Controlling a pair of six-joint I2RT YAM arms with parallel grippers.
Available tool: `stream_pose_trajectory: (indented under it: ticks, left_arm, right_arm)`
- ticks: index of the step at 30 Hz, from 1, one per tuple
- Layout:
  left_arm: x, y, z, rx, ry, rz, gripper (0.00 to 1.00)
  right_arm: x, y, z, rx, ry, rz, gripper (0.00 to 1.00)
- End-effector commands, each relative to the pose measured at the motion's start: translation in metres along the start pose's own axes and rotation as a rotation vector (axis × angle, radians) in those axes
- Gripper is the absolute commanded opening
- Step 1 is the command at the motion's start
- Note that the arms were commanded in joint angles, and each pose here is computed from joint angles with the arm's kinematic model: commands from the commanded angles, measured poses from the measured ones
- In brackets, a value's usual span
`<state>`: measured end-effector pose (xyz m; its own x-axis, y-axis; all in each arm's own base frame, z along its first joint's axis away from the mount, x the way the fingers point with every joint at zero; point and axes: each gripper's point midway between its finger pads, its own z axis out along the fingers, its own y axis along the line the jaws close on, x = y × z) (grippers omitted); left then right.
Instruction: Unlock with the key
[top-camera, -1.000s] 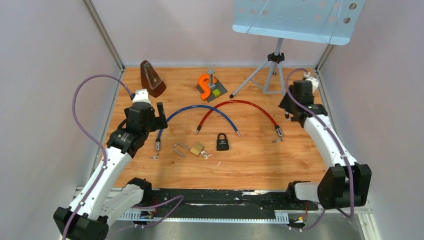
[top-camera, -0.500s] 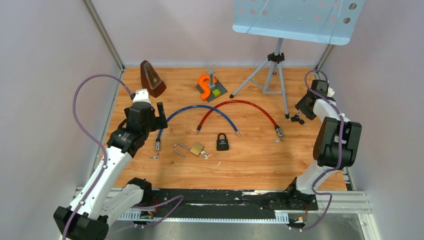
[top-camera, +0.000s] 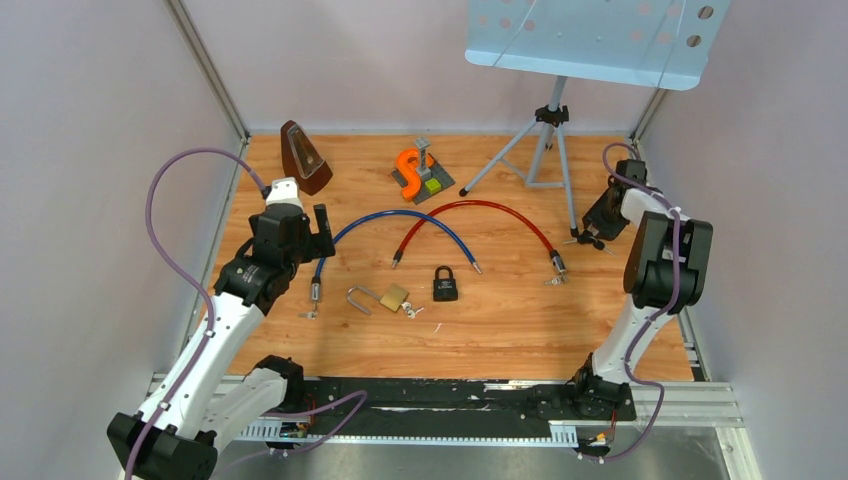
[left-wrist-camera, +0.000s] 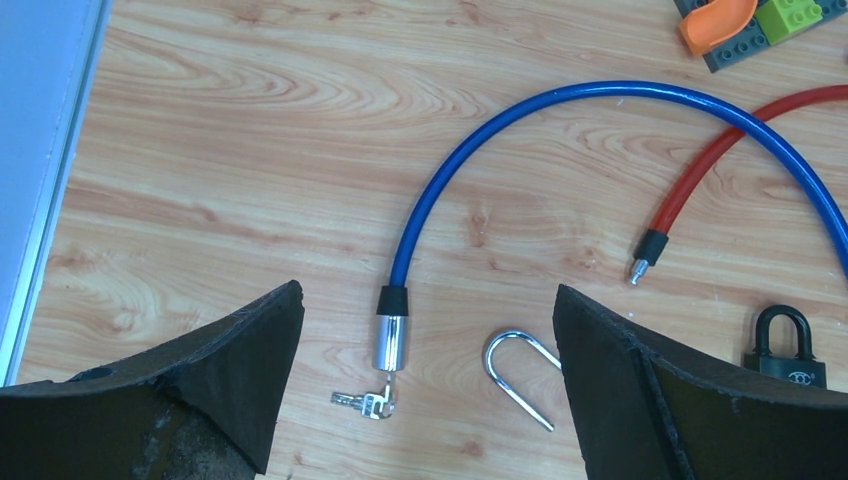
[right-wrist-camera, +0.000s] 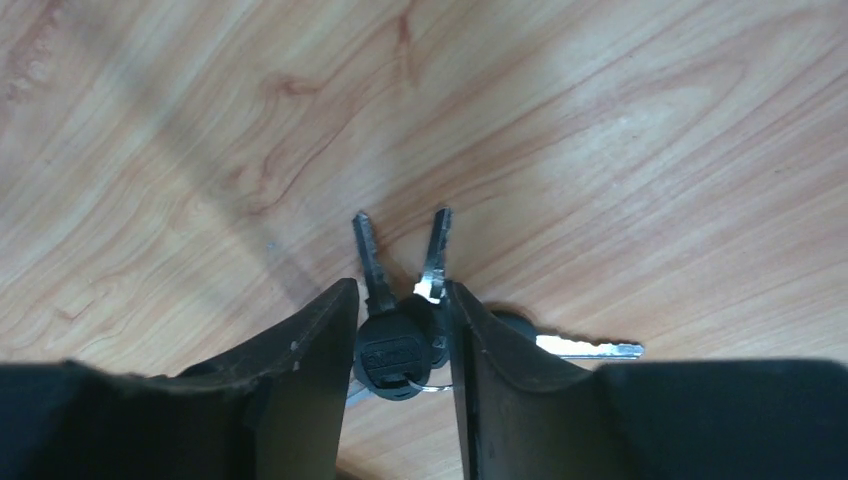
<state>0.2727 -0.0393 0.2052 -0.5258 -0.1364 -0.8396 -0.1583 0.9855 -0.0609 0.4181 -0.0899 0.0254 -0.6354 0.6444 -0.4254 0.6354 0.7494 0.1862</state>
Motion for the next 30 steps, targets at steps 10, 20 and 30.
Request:
stream_pose_trajectory:
  ticks: [10, 20, 30]
  left_arm:
    - [-0.01, -0.003, -0.005, 0.03, -0.053, -0.006, 1.0]
    - [-0.01, -0.008, -0.006, 0.054, -0.046, -0.01, 1.0]
    - [-0.009, -0.045, -0.008, 0.255, -0.029, 0.003, 1.0]
  right_arm:
    - [0.034, -0.044, -0.033, 0.13, 0.007, -0.019, 0.06]
    - [0.036, -0.031, -0.1, 0.015, -0.162, 0.025, 0.0]
    - [0.086, 0.076, -0.208, -0.488, -0.304, -0.282, 0.0]
